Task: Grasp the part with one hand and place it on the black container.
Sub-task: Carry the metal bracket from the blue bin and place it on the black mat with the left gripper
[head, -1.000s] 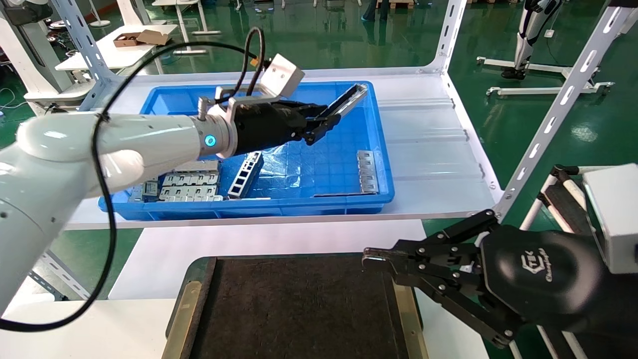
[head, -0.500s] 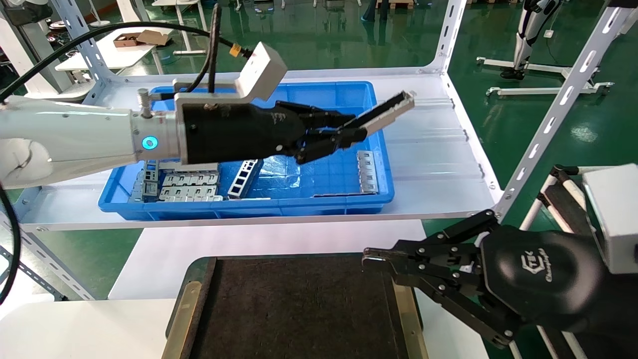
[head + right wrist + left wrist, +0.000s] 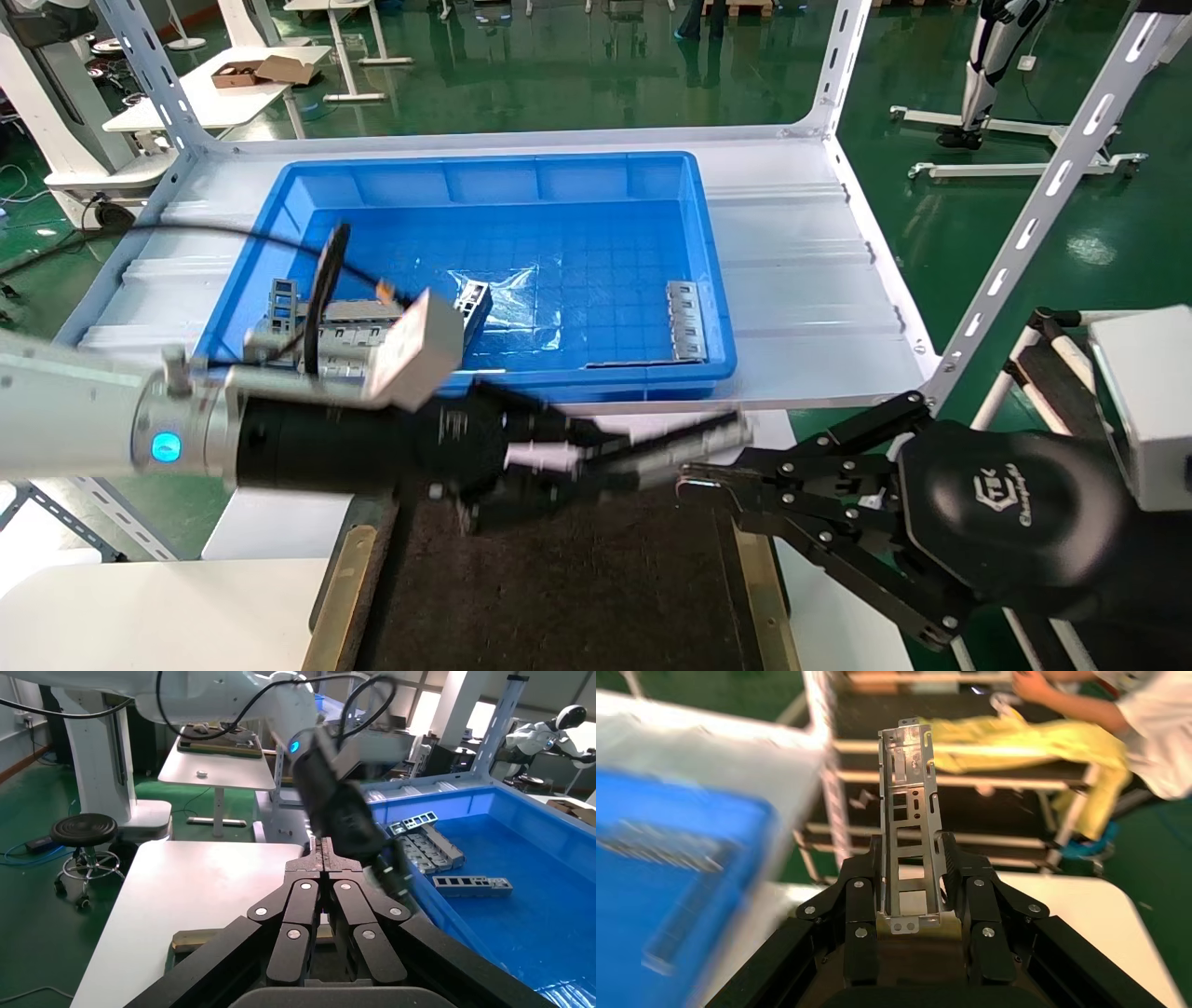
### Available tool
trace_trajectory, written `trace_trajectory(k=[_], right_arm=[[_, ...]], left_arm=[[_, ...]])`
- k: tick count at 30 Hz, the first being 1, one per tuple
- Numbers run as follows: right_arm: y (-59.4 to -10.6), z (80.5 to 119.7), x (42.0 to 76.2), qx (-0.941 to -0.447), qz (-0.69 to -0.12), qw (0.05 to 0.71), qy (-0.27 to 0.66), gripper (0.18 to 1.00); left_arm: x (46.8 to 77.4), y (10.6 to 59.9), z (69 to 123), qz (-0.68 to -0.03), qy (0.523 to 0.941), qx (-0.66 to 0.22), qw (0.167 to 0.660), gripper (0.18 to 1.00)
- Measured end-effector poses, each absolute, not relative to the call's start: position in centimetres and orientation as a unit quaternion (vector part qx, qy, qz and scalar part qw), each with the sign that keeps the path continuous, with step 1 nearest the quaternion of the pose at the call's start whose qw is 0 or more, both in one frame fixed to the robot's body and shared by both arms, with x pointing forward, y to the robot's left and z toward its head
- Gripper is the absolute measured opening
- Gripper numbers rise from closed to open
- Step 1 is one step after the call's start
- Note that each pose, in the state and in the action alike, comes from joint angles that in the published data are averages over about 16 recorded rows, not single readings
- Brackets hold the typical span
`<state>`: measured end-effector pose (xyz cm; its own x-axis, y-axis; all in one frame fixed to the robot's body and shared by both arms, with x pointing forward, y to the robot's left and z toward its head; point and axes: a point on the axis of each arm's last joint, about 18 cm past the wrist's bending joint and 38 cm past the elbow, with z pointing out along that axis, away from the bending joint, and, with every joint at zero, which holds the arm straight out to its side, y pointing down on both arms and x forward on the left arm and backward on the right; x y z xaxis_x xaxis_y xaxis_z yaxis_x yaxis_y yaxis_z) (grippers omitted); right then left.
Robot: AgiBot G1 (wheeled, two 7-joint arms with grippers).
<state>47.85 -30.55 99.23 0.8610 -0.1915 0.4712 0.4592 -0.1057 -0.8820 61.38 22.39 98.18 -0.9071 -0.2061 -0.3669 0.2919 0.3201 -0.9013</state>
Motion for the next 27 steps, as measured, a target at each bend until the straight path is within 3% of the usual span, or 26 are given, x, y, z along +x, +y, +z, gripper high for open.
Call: trace_trajectory(k=[13,27], right_arm=[[-30.6,99.2,47.8,-0.702,-0.246,0.662,-0.095,0.191],[-30.6,99.2,47.8,-0.702,-0.246,0.662,-0.095,0.191]], left_arm=[[59.8,22.4,85.7,-0.568,0.793,-0.134,0.172,0.357],[62.0,18.9,77.3,-0.579,0.720,-0.328,0.194,0.357]])
